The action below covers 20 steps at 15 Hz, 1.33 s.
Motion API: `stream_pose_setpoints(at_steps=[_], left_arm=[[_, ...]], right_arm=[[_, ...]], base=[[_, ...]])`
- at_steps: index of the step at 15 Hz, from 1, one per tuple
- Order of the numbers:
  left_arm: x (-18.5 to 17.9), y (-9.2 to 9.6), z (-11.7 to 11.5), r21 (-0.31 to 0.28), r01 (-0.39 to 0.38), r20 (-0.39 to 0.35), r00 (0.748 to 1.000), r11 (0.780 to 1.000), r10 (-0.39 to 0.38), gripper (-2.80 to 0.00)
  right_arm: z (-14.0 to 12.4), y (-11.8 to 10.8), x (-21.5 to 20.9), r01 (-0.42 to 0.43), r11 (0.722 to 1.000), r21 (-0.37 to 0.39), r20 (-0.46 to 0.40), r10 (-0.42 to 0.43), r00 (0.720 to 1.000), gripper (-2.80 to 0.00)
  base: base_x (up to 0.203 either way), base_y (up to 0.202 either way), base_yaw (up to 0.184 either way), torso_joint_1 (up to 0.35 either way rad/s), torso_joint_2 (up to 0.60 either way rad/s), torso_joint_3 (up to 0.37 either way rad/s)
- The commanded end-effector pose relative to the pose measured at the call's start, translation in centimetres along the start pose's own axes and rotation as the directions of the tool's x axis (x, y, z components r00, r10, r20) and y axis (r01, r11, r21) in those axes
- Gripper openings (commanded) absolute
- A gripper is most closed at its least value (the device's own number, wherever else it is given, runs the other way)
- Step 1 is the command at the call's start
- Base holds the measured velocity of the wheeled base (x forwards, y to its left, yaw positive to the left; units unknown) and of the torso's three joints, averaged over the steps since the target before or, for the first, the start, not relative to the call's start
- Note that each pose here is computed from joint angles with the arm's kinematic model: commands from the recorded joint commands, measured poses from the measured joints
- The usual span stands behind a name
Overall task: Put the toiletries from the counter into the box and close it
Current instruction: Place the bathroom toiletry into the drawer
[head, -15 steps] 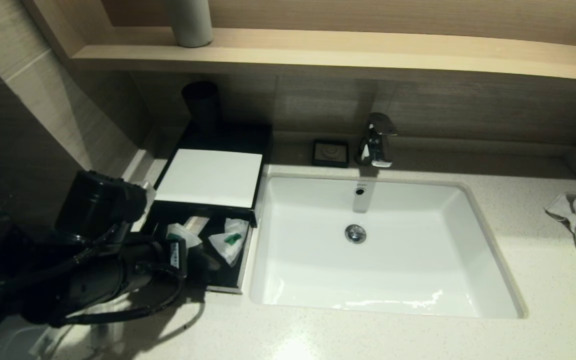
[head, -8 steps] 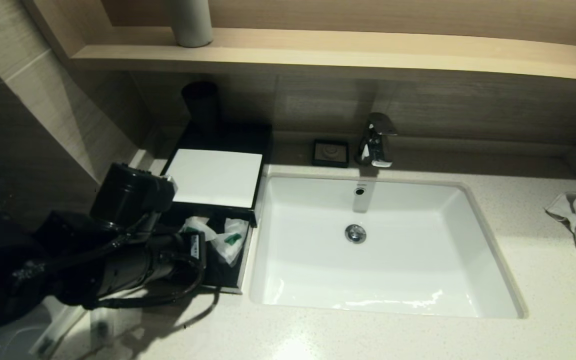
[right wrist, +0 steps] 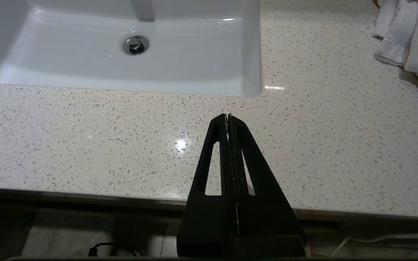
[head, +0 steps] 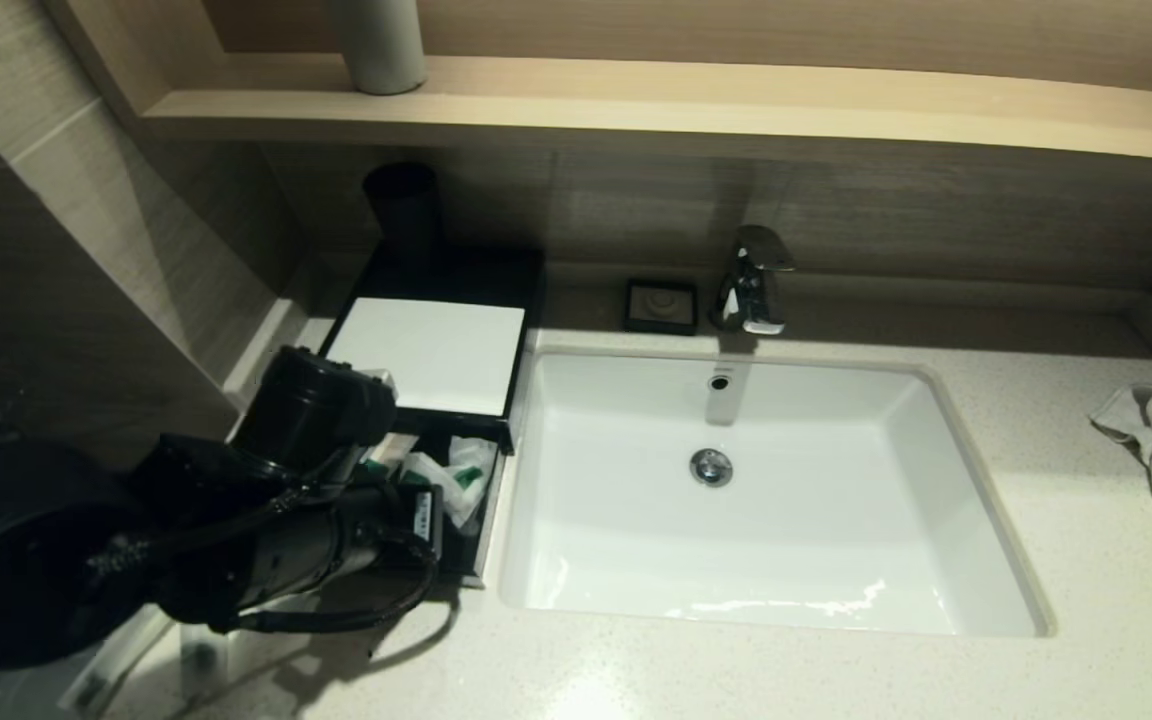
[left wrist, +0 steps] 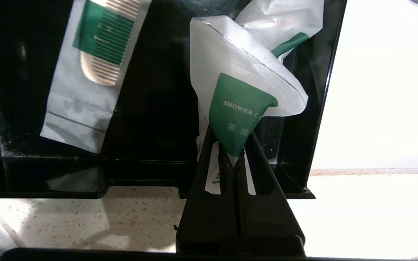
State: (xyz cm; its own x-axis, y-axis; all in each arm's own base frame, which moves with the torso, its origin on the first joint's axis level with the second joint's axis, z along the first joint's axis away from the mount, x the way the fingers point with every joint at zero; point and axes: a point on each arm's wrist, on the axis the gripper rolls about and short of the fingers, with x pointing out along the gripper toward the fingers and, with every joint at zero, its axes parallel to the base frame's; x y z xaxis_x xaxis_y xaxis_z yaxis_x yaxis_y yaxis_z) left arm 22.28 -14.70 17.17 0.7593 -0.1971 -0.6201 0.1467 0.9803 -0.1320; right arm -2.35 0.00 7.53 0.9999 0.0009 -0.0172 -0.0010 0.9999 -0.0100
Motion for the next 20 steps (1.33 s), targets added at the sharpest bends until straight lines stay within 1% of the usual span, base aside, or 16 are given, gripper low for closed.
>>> stream_pose_setpoints(at_steps=[1, 6, 10, 13, 17, 20], left_arm=[[0.5, -0.1, -0.1, 0.004, -0.006, -0.012, 1.000, 1.000, 0.006, -2.80], [1.1, -0.6, 0.4, 0.006, 0.000, -0.010, 1.000, 1.000, 0.000, -2.80], [1.4, -1.1, 1.4, 0.005, 0.001, -0.005, 1.000, 1.000, -0.001, -2.80], [1.7, -1.4, 1.6, 0.019, -0.015, -0.047, 0.999, 1.000, 0.016, -2.80], [2.0, -1.5, 1.7, 0.056, -0.056, -0.153, 0.986, 0.997, 0.064, -2.80], [2.4, -1.7, 1.9, 0.058, -0.058, -0.158, 0.985, 0.997, 0.067, -2.80]], right_arm=[[0.0, 0.0, 0.0, -0.001, 1.000, -0.001, 0.000, 0.001, 1.000, -2.80], [0.0, 0.0, 0.0, -0.001, 1.000, -0.001, -0.001, 0.001, 1.000, -2.80], [0.0, 0.0, 0.0, -0.001, 1.000, -0.001, 0.000, 0.001, 1.000, -2.80], [0.0, 0.0, 0.0, -0.001, 1.000, -0.001, 0.000, 0.001, 1.000, -2.80], [0.0, 0.0, 0.0, -0.001, 1.000, -0.001, 0.000, 0.001, 1.000, -2.80], [0.0, 0.0, 0.0, -0.001, 1.000, -0.001, 0.000, 0.001, 1.000, -2.80]], base=[[0.000, 0.000, 0.000, 0.000, 0.00, 0.000], [0.000, 0.000, 0.000, 0.000, 0.00, 0.000], [0.000, 0.000, 0.000, 0.000, 0.00, 0.000], [0.000, 0.000, 0.000, 0.000, 0.00, 0.000], [0.000, 0.000, 0.000, 0.000, 0.00, 0.000], [0.000, 0.000, 0.000, 0.000, 0.00, 0.000]])
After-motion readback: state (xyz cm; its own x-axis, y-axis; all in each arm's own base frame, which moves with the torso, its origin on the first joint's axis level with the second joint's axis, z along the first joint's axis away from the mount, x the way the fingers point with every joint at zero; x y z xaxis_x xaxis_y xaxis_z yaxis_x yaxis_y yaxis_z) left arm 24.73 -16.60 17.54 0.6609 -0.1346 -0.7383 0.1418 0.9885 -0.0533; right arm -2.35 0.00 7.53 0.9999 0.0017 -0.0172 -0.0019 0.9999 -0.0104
